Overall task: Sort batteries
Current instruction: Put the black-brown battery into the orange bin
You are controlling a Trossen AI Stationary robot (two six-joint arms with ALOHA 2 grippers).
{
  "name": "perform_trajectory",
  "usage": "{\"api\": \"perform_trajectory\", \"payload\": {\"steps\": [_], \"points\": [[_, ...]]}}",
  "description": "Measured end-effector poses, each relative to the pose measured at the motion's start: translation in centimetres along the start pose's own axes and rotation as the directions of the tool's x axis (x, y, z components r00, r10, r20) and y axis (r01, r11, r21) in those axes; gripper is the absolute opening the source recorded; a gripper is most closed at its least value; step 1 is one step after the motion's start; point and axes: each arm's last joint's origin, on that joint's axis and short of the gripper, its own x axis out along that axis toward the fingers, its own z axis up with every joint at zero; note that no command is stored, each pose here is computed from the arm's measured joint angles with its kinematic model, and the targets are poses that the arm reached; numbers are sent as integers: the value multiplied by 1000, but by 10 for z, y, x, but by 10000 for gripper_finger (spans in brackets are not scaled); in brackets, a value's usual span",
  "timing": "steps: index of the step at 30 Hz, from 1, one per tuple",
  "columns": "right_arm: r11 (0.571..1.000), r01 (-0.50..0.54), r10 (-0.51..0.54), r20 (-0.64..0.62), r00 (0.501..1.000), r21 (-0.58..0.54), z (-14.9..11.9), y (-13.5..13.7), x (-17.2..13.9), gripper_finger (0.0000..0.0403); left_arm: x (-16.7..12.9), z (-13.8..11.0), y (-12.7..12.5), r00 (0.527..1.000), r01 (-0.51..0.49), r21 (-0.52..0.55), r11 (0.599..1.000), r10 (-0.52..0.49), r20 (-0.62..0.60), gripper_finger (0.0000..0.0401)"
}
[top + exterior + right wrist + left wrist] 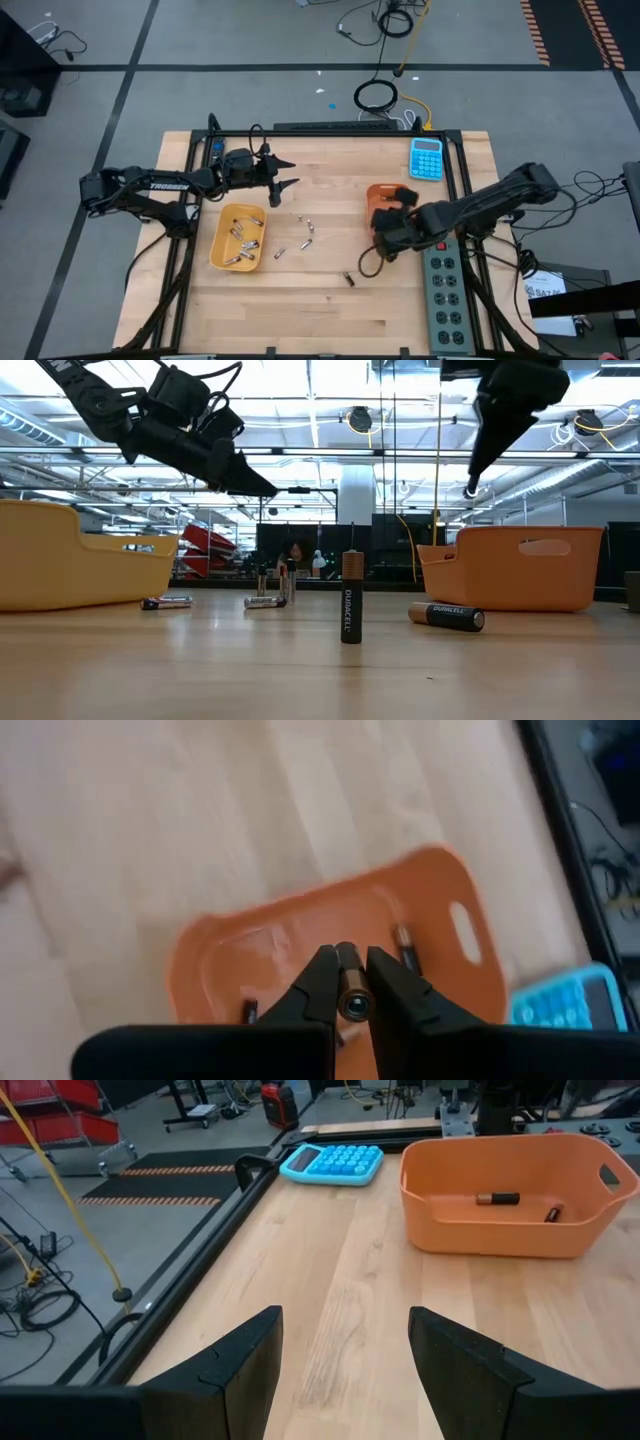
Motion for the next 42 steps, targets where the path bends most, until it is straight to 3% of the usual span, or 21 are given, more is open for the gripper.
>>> {"api": "perform_trajectory", "payload": {"steps": [14,23,27,30,34,38,42], "points": [[986,56,-36,-131,991,155,-47,-7,24,22,0,-1,-1,1000,5,-1,1000,-5,-15,228],[976,58,-17,-192,981,210,-57,-7,31,180,0,0,-1,1000,5,0,1000,-5,-3,228],[976,51,-11,-189,982,211,-53,-9,30,211,0,0,-1,1000,5,0,1000,-5,-3,228],[969,7,25,-124,992,248,-37,-9,22,210,0,0,-1,1000,4,-1,1000,-4,-1,228],[964,-107,88,87,992,244,-9,-2,9,198,0,0,-1,1000,4,0,1000,-4,0,228],[943,-263,196,299,934,205,16,13,6,192,0,0,-1,1000,4,0,1000,-4,0,228],[918,-372,316,314,895,136,27,37,24,195,0,-1,-1,1000,7,-2,1000,-7,-14,228]]}}
